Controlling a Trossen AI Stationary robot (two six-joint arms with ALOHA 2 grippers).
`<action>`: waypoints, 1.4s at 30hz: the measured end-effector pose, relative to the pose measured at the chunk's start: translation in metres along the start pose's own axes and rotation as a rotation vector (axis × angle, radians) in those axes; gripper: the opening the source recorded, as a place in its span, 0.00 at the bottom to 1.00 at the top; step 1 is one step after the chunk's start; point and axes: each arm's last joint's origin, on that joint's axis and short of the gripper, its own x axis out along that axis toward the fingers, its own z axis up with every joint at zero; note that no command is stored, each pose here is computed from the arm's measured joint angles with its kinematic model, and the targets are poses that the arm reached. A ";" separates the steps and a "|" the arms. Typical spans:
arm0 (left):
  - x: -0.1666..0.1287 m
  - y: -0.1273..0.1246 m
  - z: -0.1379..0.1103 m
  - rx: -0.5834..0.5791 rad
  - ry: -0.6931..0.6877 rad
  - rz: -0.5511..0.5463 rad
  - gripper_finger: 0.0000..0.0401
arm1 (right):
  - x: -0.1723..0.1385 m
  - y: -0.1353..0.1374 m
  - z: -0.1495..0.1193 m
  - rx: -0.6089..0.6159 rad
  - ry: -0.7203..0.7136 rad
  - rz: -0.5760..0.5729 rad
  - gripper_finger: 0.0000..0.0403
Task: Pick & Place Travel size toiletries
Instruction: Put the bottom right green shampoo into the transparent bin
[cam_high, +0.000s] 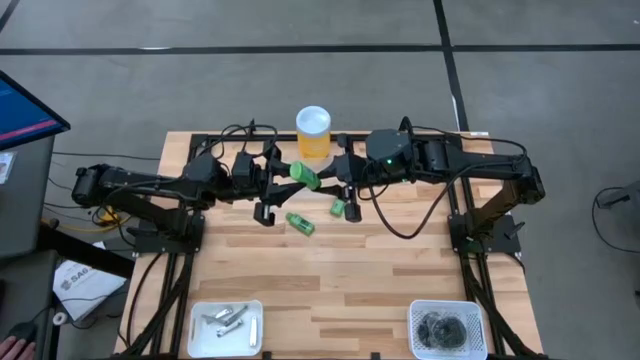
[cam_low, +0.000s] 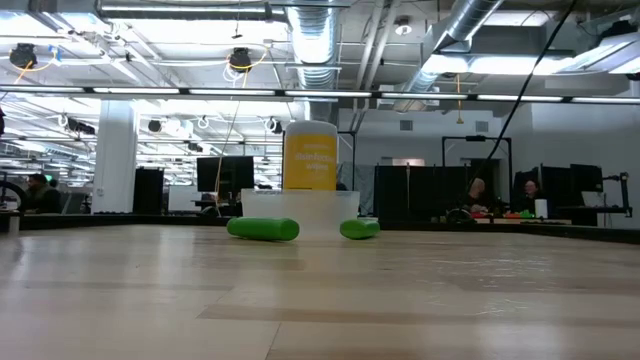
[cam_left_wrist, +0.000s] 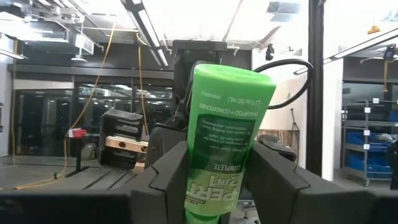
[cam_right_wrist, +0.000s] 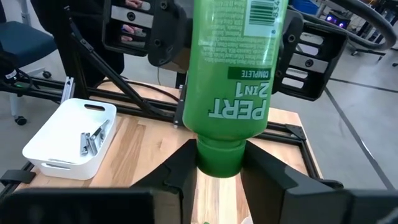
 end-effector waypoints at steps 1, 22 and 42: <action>0.000 0.000 0.000 0.003 0.000 0.010 0.35 | 0.000 0.000 0.000 0.000 0.000 -0.001 0.25; 0.000 0.007 0.001 -0.024 -0.002 0.001 0.85 | 0.014 0.001 -0.006 -0.003 0.024 0.033 0.22; 0.000 0.005 -0.001 -0.009 0.020 -0.050 0.44 | 0.024 0.002 -0.009 0.003 0.030 0.030 0.23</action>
